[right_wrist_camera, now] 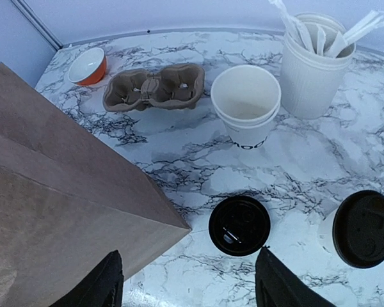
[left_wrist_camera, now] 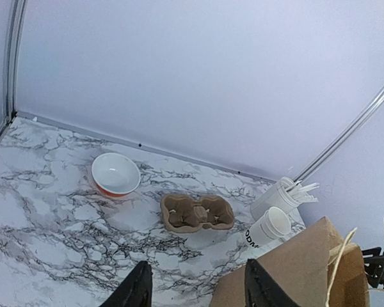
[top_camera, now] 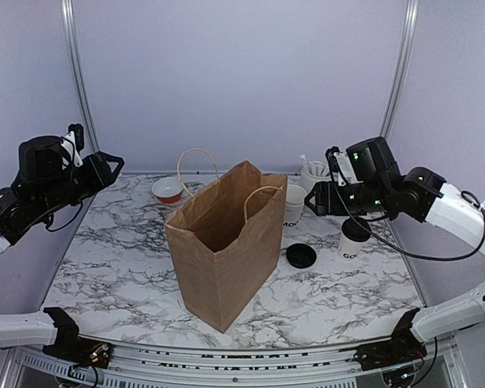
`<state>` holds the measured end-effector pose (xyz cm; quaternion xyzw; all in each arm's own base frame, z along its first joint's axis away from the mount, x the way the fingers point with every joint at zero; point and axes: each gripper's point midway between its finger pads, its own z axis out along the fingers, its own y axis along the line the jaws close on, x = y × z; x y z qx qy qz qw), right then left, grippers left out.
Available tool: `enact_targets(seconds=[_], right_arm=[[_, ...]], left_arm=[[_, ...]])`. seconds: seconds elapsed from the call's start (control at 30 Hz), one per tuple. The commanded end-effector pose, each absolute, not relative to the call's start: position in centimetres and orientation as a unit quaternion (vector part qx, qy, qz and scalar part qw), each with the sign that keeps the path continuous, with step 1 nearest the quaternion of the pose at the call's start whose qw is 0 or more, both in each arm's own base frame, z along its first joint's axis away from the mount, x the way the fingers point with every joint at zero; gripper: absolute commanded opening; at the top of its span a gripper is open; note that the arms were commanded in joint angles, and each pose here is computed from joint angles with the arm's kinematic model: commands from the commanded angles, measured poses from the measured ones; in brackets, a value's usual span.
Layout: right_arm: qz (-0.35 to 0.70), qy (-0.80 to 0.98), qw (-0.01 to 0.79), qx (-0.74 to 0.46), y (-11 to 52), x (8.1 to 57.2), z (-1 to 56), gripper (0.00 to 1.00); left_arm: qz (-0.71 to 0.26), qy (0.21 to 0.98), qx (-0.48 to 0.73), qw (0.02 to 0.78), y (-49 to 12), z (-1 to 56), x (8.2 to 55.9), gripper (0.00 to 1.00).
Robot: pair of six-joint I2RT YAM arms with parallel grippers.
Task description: Pack the takeout coffee
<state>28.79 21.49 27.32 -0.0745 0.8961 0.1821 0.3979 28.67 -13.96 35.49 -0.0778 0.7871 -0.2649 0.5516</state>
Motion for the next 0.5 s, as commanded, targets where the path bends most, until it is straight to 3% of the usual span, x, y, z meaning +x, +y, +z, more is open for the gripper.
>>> enact_targets(seconds=[0.0, 0.3, 0.47], right_arm=[[0.238, 0.898, 0.367, -0.041, 22.4, 27.8, 25.0, 0.66], [0.301, 0.908, 0.29, -0.027, 25.0, 25.8, 17.2, 0.58], [0.286, 0.922, 0.258, -0.039, 27.3, 24.4, 13.4, 0.57]], left_arm=[[-0.279, 0.822, -0.093, 0.487, -14.4, 30.6, 28.8, 0.49], [-0.273, 0.868, -0.091, 0.404, -15.3, 22.1, 28.7, 0.49], [-0.28, 0.885, -0.085, 0.362, -16.1, 18.0, 27.9, 0.49]])
